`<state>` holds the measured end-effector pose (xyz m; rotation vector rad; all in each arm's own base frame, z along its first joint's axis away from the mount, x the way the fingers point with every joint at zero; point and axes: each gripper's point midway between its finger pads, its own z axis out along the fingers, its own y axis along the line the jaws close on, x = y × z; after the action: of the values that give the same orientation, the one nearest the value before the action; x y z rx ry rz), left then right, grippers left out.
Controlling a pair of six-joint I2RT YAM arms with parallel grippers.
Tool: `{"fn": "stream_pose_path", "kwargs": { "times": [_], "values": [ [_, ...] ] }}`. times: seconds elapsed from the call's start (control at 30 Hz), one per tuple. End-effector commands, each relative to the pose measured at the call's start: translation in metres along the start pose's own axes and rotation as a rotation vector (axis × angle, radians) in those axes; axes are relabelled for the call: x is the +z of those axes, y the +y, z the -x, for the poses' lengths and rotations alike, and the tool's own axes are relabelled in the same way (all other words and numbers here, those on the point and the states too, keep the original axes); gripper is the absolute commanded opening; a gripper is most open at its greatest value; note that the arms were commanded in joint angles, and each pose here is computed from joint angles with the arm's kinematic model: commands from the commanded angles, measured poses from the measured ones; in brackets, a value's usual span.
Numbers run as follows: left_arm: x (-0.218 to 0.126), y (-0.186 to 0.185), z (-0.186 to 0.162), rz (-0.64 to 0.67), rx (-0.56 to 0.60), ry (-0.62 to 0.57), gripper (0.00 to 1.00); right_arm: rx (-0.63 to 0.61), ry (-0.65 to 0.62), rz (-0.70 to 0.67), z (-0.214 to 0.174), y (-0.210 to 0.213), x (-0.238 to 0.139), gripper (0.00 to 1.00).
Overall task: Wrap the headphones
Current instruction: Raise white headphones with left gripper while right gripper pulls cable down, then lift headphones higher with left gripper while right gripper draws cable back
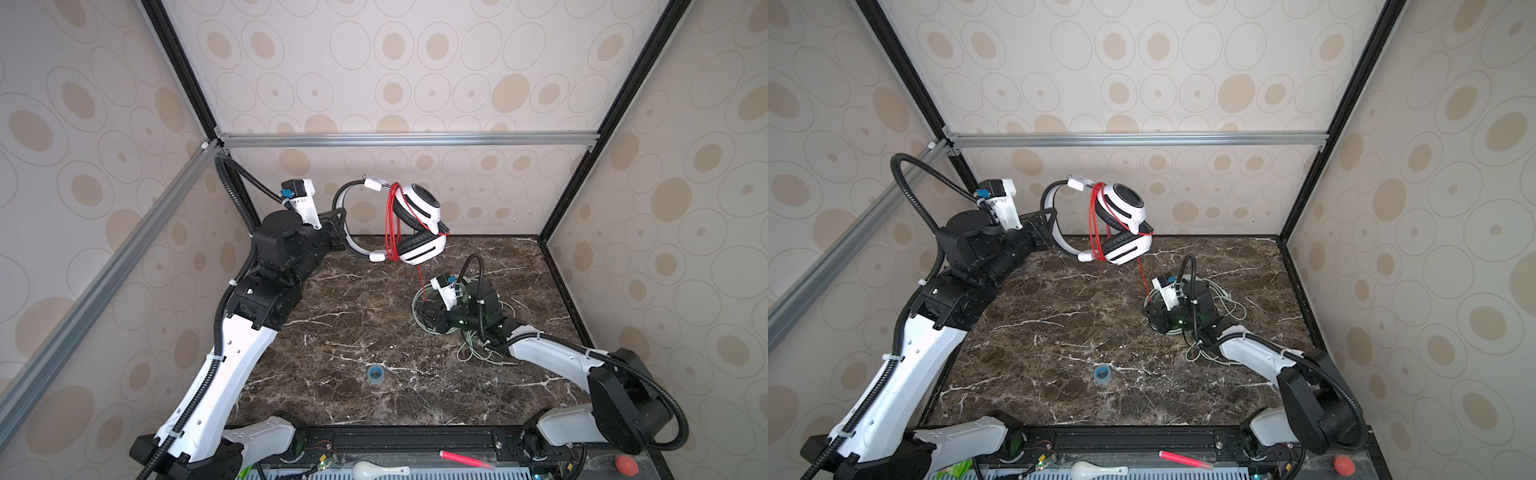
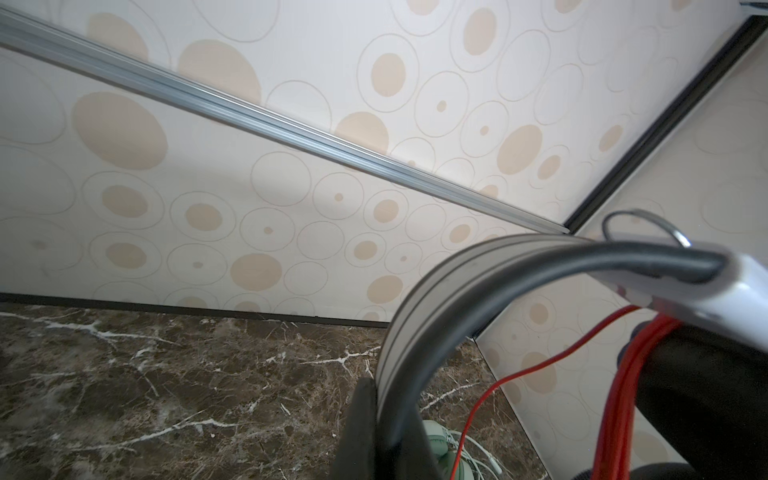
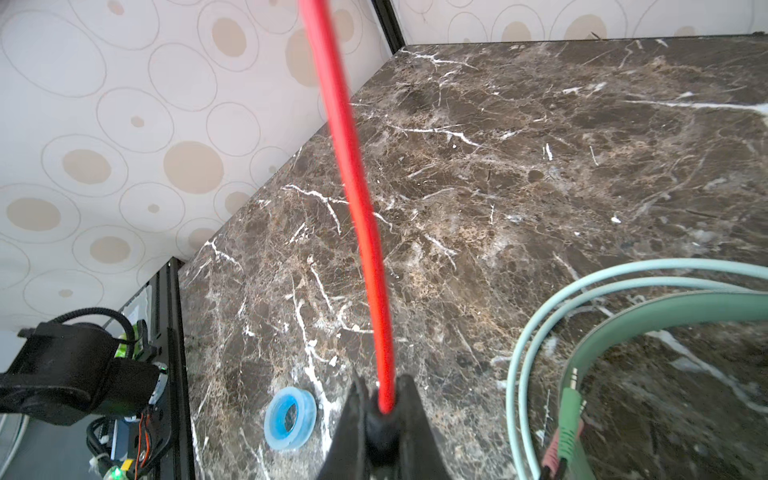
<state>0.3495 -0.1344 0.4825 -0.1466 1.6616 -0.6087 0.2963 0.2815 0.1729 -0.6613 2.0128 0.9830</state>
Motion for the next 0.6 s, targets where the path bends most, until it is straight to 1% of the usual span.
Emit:
{"fn": "stream_pose_path", "kwargs": {
  "times": [0.0,0.17,0.4,0.57],
  "values": [
    [-0.017,-0.001,0.054,0.023,-0.159,-0.201,0.0,-0.066,0.044,-0.038,-0.006,0.014,-0.005,0.0],
    [-0.006,0.016,0.052,0.119,-0.17,-0.22,0.0,-0.132,0.062,-0.05,-0.007,0.04,-0.012,0.0],
    [0.019,0.035,0.051,0.224,-0.082,-0.224,0.0,-0.236,0.107,-0.013,-0.006,0.082,-0.026,0.0],
    [0.037,0.06,0.038,0.35,0.006,-0.196,0.0,-0.311,0.168,0.026,-0.014,0.115,-0.033,0.0]
  ]
}}
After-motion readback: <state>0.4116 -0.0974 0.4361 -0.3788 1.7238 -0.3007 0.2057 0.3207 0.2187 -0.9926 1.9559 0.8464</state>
